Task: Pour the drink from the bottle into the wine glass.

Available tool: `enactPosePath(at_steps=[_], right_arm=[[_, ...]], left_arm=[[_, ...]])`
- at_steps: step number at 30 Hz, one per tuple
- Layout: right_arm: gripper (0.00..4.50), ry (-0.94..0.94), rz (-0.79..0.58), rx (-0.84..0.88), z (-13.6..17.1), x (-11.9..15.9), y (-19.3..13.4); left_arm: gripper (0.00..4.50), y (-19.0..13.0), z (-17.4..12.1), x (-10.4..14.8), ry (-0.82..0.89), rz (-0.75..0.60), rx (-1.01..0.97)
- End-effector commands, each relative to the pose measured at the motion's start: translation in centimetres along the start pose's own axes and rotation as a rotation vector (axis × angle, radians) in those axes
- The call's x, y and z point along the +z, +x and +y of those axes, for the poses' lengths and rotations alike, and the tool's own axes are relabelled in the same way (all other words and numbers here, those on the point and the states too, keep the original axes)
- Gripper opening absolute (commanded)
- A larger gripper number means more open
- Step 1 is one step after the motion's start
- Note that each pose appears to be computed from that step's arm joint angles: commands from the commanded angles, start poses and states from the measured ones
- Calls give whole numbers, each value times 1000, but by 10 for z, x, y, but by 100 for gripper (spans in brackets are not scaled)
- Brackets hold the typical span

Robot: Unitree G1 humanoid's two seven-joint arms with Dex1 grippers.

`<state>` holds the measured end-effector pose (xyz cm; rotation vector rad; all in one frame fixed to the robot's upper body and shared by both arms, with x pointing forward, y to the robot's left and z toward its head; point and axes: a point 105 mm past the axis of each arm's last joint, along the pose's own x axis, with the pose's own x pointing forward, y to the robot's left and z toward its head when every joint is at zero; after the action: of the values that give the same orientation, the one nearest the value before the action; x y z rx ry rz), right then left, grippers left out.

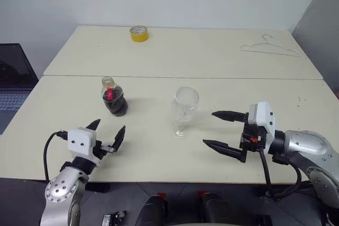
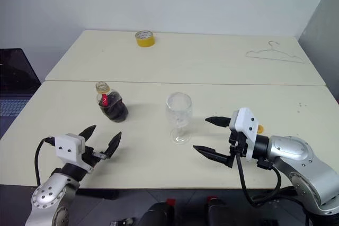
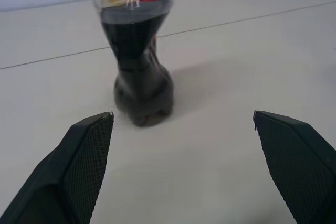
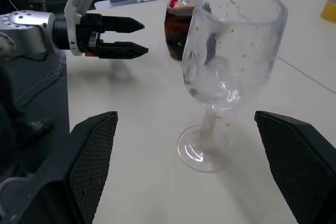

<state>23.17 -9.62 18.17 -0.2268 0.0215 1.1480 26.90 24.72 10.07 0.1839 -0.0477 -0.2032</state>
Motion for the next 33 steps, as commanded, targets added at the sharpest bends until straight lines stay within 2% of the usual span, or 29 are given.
enactPosePath(at_steps=[1, 7, 14, 27, 33], right_arm=[[447, -41, -44, 37, 9, 15, 5], [447, -52, -35, 68, 13, 18, 3], [447, -71, -41, 69, 14, 22, 3], [447, -69, -154, 66, 6, 66, 0], [447, -84, -163, 68, 3, 74, 3]], left_arm=[[450, 15, 23, 12, 69, -26, 39], [450, 33, 34, 15, 102, -16, 22], [450, 46, 31, 11, 116, 3, -11], [450, 70, 31, 9, 129, 2, -27], [450, 78, 23, 11, 114, -8, -56]])
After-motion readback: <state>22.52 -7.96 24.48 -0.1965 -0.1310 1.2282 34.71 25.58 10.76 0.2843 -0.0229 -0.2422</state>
